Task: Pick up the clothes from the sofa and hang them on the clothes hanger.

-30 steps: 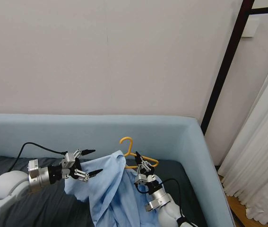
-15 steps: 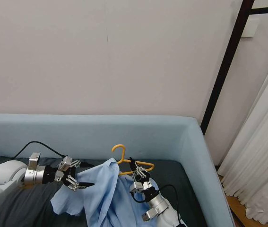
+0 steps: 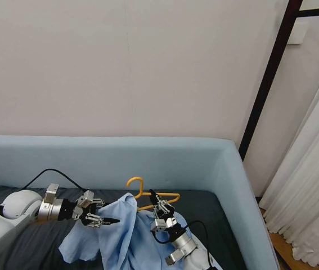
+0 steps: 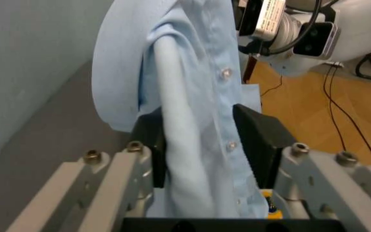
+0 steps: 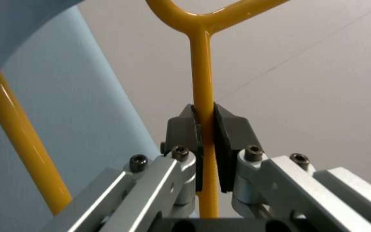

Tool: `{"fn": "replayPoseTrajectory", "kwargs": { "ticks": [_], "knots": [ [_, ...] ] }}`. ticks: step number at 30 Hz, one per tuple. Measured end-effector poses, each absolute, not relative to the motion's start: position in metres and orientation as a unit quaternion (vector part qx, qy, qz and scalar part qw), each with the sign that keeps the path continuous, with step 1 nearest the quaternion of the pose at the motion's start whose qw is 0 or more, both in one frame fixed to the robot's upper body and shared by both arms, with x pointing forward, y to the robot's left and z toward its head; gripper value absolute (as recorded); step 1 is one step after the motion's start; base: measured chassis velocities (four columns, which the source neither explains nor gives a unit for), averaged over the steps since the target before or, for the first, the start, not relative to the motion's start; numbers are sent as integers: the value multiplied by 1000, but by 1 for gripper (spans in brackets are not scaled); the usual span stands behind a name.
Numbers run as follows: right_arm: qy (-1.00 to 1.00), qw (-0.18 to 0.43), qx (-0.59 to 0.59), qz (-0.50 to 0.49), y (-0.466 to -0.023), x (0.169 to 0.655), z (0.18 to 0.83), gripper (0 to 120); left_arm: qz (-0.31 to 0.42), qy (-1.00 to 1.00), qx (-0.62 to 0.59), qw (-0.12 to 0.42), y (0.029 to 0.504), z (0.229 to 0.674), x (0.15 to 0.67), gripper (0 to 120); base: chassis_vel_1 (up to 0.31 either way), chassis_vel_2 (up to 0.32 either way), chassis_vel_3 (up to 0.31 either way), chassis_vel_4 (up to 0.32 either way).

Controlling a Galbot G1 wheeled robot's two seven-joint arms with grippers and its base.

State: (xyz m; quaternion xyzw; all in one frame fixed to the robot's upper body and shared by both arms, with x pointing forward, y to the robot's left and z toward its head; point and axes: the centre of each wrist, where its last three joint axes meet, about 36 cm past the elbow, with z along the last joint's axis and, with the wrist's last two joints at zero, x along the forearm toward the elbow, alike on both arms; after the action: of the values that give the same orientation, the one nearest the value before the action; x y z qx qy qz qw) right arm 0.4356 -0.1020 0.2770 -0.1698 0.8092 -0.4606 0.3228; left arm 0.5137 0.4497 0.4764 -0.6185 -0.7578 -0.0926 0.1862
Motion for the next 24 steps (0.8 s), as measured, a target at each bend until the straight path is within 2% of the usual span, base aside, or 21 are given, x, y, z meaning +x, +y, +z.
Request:
{"fn": "replayPoseTrajectory", "kwargs": {
  "ticks": [1,2,7,19,22,23,24],
  "knots": [
    [809,324,-170,-460,-101,435,277,5,-94,-756,-620,187,450,476,514,32,0,0,0,0],
    [809,324,-170,-460,-101,435,277,5,-94,-756,-620,187,450,476,514,32,0,0,0,0],
    [805,330,-173,-461,-98,434,278,5,-101,-755,-620,188,451,477,511,9,0,0,0,0],
    [808,327,-184,-455,-102,426,276,5,-122,-761,-609,186,459,472,509,6,0,0,0,0],
    [814,319,-188,-447,-105,424,277,15,-126,-762,-606,189,461,470,509,6,0,0,0,0],
    [814,319,-188,-447,-105,424,277,15,-126,-762,-606,189,461,470,509,6,0,0,0,0],
    [815,318,-189,-445,-106,424,276,22,-126,-762,-606,189,461,470,509,4,0,0,0,0]
  ]
}}
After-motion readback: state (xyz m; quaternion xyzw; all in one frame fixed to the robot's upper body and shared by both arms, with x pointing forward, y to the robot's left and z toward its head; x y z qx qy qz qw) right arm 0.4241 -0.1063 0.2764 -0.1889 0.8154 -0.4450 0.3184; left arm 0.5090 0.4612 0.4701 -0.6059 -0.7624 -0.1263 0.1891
